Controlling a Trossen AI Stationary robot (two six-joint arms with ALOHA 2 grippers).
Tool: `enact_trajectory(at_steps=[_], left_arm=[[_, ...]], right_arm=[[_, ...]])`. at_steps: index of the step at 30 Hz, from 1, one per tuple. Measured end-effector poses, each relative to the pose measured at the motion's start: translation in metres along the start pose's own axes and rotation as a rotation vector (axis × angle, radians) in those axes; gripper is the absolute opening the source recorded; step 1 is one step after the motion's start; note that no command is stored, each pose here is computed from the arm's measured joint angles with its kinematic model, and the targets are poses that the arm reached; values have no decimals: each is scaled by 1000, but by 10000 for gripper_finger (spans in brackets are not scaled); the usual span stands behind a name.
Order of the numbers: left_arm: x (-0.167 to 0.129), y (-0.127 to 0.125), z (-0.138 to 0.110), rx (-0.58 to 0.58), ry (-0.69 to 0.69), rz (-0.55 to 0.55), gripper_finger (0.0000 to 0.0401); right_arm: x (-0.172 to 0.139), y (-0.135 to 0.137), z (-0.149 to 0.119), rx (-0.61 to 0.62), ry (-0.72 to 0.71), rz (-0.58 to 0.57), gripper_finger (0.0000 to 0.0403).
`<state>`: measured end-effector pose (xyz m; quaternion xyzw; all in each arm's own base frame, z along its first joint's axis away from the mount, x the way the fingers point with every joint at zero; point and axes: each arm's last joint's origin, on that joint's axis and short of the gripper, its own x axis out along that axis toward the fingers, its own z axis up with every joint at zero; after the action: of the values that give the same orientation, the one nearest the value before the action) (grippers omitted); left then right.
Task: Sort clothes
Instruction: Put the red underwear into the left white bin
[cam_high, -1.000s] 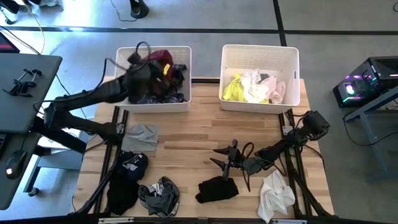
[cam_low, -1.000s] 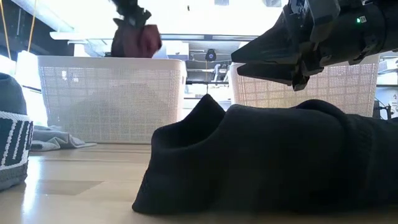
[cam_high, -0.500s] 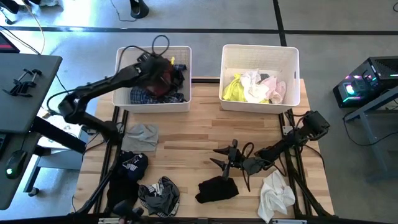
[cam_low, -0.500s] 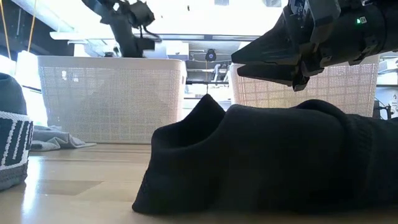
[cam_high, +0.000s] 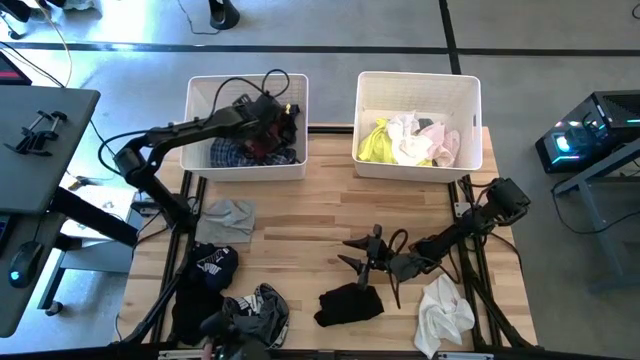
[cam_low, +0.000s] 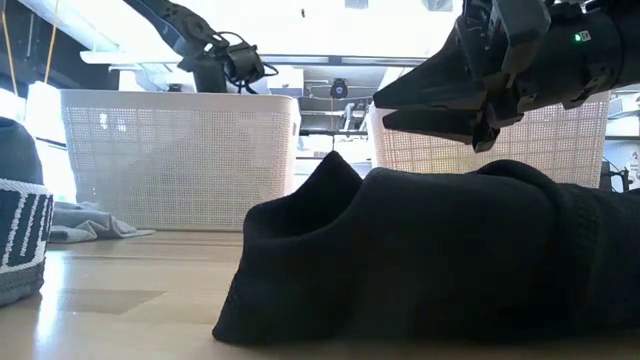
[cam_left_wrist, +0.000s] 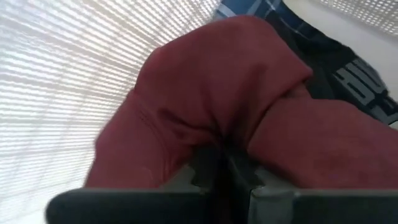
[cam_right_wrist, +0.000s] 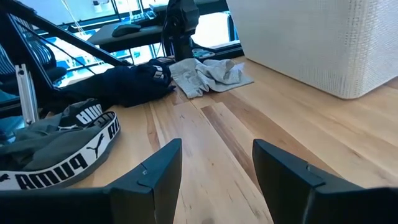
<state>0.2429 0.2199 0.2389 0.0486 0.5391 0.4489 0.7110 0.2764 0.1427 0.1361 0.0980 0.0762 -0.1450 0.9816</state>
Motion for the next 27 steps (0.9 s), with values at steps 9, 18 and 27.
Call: enact_trajectory(at_steps=[9,18,27], left_arm=[[-10,13,-3,-75,-36,-61,135],[-90,36,-12,-215,-270,-121,204],[-109,36,-25,-181,-395,-277,183]], right_arm=[[0,0,0,2,2,2,185],[0,0,0,3,2,2,185],[0,0,0,26,1,4,185]])
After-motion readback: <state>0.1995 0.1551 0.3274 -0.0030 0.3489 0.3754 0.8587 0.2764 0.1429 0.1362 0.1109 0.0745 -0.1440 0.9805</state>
